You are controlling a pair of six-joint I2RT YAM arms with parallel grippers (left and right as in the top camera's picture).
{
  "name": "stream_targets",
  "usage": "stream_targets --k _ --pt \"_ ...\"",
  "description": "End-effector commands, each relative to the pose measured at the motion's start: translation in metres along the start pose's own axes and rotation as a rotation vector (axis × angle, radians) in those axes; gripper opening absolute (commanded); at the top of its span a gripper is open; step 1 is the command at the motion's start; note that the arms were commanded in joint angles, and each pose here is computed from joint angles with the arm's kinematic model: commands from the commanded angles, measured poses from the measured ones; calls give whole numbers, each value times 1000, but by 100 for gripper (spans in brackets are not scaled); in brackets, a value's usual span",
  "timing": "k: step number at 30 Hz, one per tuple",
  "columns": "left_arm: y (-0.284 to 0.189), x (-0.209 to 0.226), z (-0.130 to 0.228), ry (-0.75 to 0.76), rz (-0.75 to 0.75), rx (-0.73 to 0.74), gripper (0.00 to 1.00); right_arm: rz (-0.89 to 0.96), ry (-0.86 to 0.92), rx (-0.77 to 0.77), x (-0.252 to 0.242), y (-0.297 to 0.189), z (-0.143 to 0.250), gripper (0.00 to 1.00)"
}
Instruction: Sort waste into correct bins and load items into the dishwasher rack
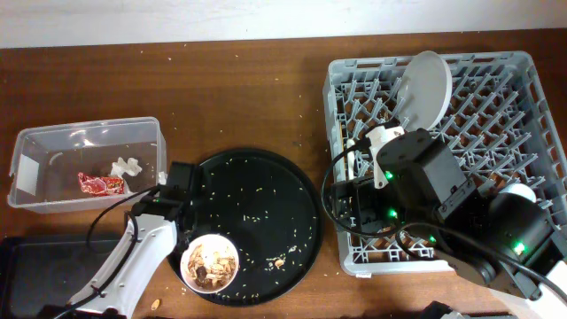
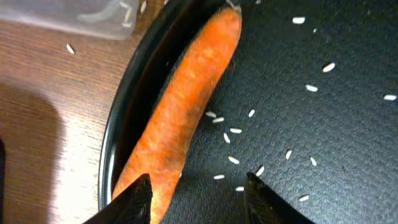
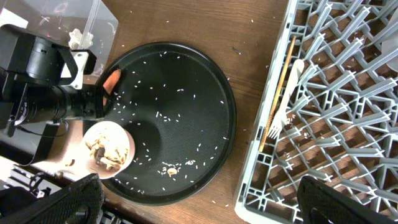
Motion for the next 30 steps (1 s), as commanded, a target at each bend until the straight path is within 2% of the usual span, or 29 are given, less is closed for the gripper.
stream_targets --k 1,6,11,12,13,15,17,21,23,26,27,28,30 --pt "1 7 -3 13 -35 -22 47 -4 1 -3 1 -2 0 99" --pt "-3 12 -12 60 -84 -57 47 -2 0 2 0 -2 1 99" --pt "28 4 6 73 -62 37 45 0 0 1 0 -2 1 99" --pt "34 -2 8 99 -32 63 37 0 0 1 0 -2 1 99" --pt "33 -8 7 129 4 69 21 0 0 1 0 -2 1 99" --pt "19 -16 -8 127 18 62 4 1 0 1 0 -2 1 99" --pt "-3 -24 -30 123 29 42 3 1 0 1 0 -2 1 99" --pt "-77 -35 -86 100 41 -41 0 1 0 1 0 -2 1 98" --pt "-99 -4 -84 -94 -12 15 0 0 0 2 0 -2 1 99" --pt "-126 79 -69 -366 -107 61 0 1 0 1 0 -2 1 98" --pt "-130 123 -67 -537 -140 44 0 0 0 1 0 -2 1 99" --pt "-119 161 -54 -705 -167 77 0 0 0 1 0 -2 1 99" --pt "-83 193 -25 -904 -160 153 0 0 0 2 0 -2 1 99"
Point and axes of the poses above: each gripper's point midway between its finger pads, its own y axis out along the fingers, its own x axis along the line the jaws close on, z = x × y, the point moved 3 cm from there along -y, back along the fingers, and after that the axes turned 10 degrees about -y, right-handed, at the moved point
